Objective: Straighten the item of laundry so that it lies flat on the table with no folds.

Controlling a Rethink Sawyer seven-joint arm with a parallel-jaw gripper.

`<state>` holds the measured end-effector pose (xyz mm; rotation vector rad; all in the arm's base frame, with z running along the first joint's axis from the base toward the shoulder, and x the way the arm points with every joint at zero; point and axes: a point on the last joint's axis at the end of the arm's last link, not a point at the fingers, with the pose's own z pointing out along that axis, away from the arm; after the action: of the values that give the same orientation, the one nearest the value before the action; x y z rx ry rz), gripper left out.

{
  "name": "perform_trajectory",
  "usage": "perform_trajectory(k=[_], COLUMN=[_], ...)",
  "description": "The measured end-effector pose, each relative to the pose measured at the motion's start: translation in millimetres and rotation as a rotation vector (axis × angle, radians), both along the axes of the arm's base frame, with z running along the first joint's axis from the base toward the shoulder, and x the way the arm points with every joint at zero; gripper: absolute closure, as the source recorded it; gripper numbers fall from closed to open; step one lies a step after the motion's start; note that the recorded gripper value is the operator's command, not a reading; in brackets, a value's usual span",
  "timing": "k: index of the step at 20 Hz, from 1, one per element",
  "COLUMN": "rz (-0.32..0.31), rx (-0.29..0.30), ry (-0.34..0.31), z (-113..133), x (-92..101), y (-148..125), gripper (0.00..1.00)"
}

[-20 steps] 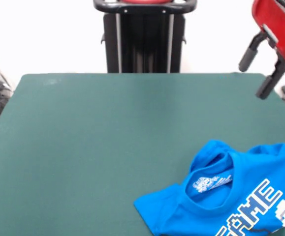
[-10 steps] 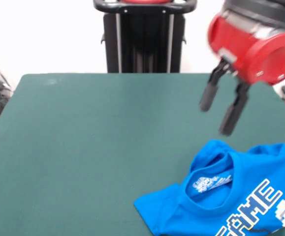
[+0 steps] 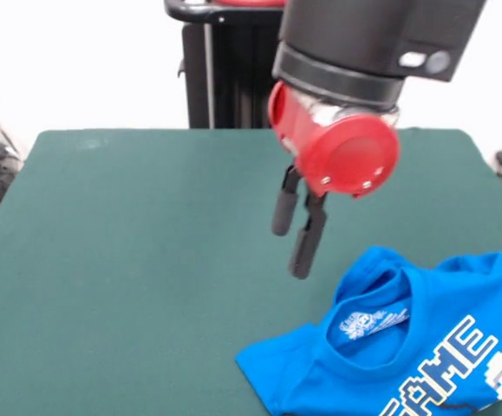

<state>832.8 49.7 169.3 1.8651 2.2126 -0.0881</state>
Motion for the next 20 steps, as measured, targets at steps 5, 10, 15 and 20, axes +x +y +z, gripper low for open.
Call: perform_trajectory(k=[5, 10, 15, 20], rz=[-0.036, -0.072, -0.081, -0.069], rx=[0.061, 0.131, 0.17, 0.195], ry=[0.036, 0.084, 0.118, 0.128], z=[-15, -29, -40, -43], x=[-9.9, -27.2, -39.6, -42.7], y=[-15, -27, -25, -12], gripper=[0.0, 0.0, 0.0, 0.0])
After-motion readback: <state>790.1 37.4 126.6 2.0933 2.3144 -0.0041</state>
